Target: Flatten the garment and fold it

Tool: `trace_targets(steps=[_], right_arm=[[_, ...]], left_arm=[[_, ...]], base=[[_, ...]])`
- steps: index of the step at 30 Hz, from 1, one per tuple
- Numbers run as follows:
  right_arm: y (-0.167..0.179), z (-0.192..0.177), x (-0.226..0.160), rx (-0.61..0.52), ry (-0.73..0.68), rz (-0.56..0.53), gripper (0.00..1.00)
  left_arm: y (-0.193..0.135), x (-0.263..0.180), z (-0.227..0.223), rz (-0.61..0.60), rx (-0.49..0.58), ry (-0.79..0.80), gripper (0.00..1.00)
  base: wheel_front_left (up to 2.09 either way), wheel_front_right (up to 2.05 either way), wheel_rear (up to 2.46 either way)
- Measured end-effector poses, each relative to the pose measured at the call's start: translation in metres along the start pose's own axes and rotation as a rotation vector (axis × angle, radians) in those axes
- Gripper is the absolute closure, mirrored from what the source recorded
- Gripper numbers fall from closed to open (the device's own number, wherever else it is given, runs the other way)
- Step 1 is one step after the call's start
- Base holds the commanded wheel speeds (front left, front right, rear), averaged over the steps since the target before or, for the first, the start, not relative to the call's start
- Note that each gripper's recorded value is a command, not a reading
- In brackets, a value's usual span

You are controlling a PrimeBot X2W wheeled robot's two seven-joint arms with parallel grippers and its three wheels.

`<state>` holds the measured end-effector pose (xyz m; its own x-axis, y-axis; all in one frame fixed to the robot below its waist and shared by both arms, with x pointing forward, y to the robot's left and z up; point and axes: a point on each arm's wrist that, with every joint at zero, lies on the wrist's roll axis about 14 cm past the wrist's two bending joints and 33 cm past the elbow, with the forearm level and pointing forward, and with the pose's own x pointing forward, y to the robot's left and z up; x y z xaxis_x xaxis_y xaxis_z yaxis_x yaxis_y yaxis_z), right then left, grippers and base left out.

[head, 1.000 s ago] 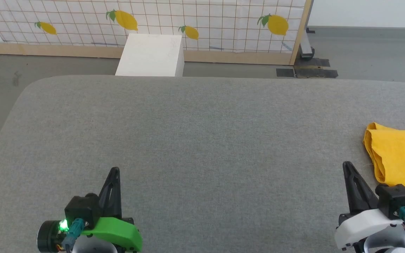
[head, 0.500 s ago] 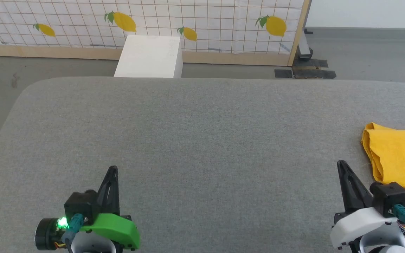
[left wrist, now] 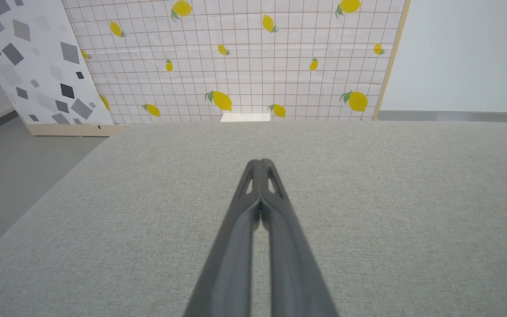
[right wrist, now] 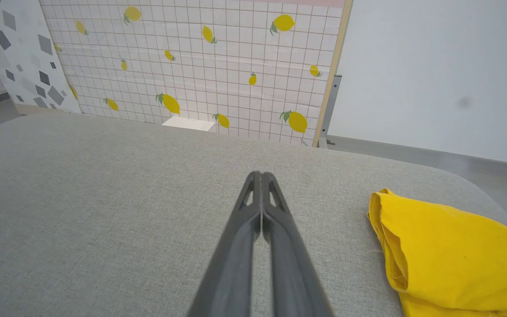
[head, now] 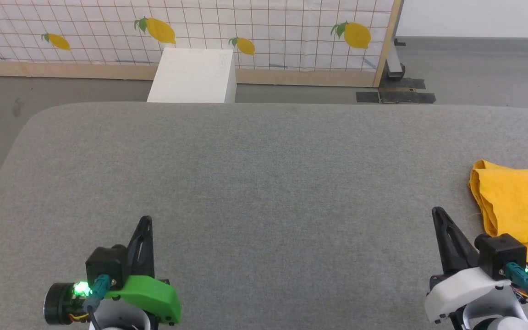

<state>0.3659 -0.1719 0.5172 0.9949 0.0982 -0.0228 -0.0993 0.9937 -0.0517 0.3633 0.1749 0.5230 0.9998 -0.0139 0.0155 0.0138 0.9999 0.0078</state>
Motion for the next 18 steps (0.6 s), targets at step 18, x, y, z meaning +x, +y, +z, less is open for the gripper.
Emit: trace_targets(steps=[18], right_arm=[[0.0068, 0.0054, 0.0026, -0.002, -0.008, 0.02, 1.0]], left_arm=[[0.0035, 0.0043, 0.0013, 0.014, 0.028, 0.016, 1.0]], base=[[0.0, 0.0, 0.0]])
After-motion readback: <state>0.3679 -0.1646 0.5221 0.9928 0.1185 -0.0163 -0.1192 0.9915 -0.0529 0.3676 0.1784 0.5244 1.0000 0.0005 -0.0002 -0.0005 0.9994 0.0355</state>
